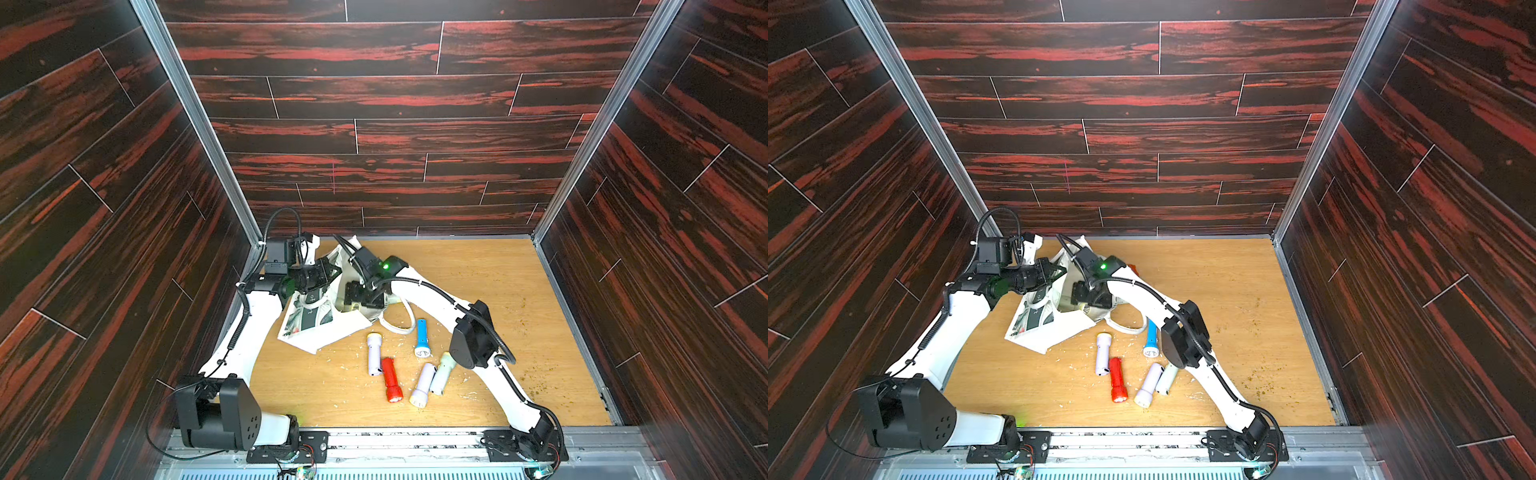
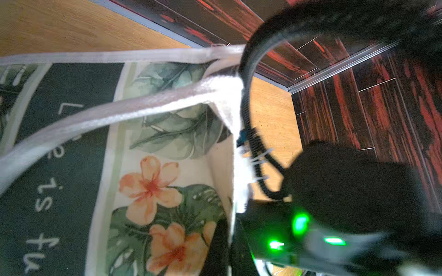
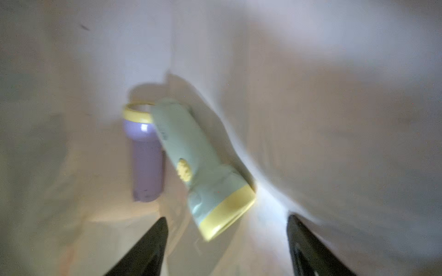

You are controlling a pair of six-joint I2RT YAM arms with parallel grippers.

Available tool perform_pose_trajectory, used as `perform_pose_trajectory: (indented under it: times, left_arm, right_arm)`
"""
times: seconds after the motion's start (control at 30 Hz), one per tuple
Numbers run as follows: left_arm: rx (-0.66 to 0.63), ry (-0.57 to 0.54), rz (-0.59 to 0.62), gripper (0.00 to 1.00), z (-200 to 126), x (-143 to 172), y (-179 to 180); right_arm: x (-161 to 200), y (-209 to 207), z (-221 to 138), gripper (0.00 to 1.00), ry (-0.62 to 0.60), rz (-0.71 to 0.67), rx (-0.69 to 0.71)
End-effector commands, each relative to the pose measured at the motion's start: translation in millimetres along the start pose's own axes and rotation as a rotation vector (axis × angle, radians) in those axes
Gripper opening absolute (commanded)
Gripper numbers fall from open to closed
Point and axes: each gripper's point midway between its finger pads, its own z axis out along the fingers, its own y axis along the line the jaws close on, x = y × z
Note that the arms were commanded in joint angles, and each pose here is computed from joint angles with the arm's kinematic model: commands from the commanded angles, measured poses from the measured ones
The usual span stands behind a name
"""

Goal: Put the flashlights into the tote bags
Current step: Place the flashlight in the canvas bag, then pick up the flashlight from the center of the board.

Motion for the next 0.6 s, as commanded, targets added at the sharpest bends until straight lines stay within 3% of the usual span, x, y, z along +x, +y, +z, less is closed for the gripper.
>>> perform_pose_trajectory:
  times: [0.0, 0.17, 0.27, 0.4, 0.57]
  left_arm:
    - [-0.001, -0.02, 0.053, 0.0, -8.7, -7.9, -11.5]
    - [-0.132, -0.04, 0.064, 0.0, -12.9, -10.2, 9.5]
    - [-0.251, -0.06, 0.067, 0.0, -19.1, -12.9, 28.5]
    - [-0.39, -0.074, 0.07, 0.0, -28.9, -15.0, 50.2]
    - [-0.575, -0.09, 0.089, 0.0, -45.3, -24.2, 74.0]
  right_arm:
    - [-22.0, 19.9, -51.6, 0.82, -0.1, -0.069, -0.051]
    - [-36.5, 49.0, -126.8, 0.85, -0.264, -0.176, -0.154]
    - [-28.4, 45.8, -152.3, 0.89, -0.341, -0.198, -0.173]
    - [-7.9, 26.7, -172.8, 0.94, -0.431, -0.181, -0.212]
    - [24.4, -28.2, -174.1, 0.99, -0.474, -0.05, -0.129]
